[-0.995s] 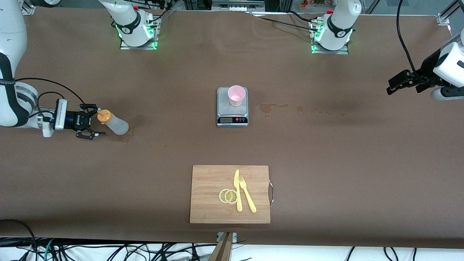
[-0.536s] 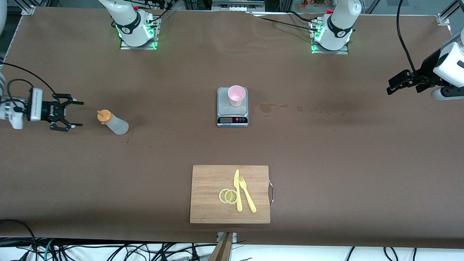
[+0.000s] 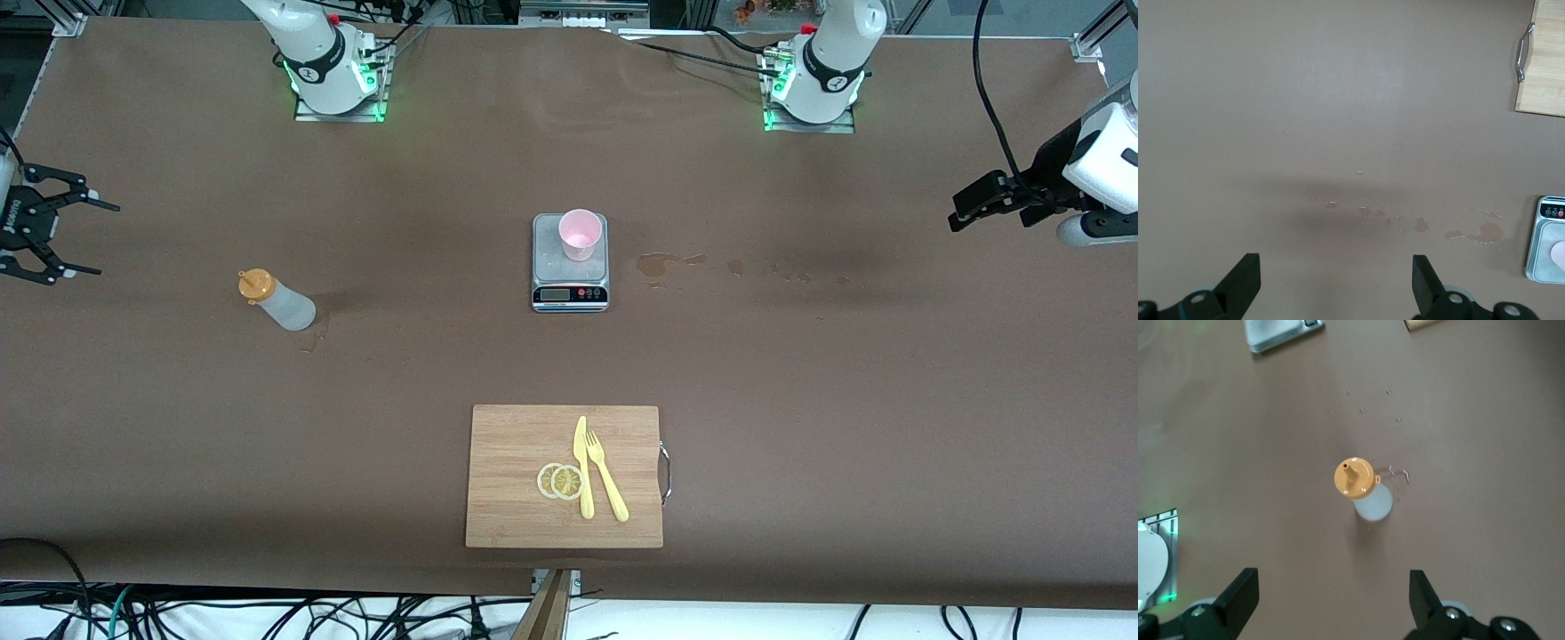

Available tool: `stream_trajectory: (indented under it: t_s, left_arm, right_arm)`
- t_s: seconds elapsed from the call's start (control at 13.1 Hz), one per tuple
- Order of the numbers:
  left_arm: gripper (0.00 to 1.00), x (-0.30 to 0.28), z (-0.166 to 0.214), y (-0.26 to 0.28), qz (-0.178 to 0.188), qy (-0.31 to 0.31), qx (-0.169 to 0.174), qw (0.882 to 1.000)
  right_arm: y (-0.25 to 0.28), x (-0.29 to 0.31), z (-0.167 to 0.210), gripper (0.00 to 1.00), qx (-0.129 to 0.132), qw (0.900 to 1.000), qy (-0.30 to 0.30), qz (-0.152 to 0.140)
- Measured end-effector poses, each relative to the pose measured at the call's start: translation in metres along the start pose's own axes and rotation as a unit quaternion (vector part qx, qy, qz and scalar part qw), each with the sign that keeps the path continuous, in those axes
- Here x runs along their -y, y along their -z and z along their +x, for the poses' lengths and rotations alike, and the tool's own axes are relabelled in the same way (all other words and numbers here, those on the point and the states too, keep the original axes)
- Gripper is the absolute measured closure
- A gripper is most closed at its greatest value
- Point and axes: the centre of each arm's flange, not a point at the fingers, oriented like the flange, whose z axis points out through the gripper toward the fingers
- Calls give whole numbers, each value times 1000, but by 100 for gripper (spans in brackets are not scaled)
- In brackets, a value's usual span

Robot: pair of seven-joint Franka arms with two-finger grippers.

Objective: Add sauce to pink cup with both arms

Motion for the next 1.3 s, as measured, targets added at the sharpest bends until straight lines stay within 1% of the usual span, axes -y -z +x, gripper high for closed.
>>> stream_trajectory:
  t_s: [0.08,0.23,0.31,0.38,0.46,0.54,0.61,0.77,0.92,1.07,1.15,1.22,1.3]
  left_arm:
    - [0,0,0,0,0,0,0,1000]
    - [0,0,0,0,0,0,0,1000]
    - [0,0,0,0,0,0,0,1000]
    - [0,0,0,0,0,0,0,1000]
    - [0,0,0,0,0,0,0,1000]
    - [0,0,0,0,0,0,0,1000]
    - [0,0,0,0,0,0,0,1000]
    - [0,0,0,0,0,0,0,1000]
    - [0,0,0,0,0,0,0,1000]
    - [0,0,0,0,0,0,0,1000]
    - [0,0,0,0,0,0,0,1000]
    - [0,-1,0,0,0,-1,0,1000]
    - [0,-1,0,0,0,-1,0,1000]
  right_arm:
    - [8,2,11,0,25,999,-18,-15]
    - [21,10,43,0,74,994,-64,-49]
    - [26,16,61,0,90,990,-93,-61]
    - [29,22,77,0,99,985,-122,-73]
    - [32,27,90,0,102,979,-154,-85]
    - [34,31,102,0,102,971,-193,-98]
    - [35,34,113,0,101,960,-236,-111]
    - [37,46,143,0,102,932,-318,-142]
    - [35,59,172,0,106,906,-374,-167]
    - [30,67,191,0,102,884,-420,-181]
    - [28,69,198,0,102,875,-436,-186]
    - [26,70,202,0,100,868,-448,-188]
    - [25,71,204,0,98,864,-456,-189]
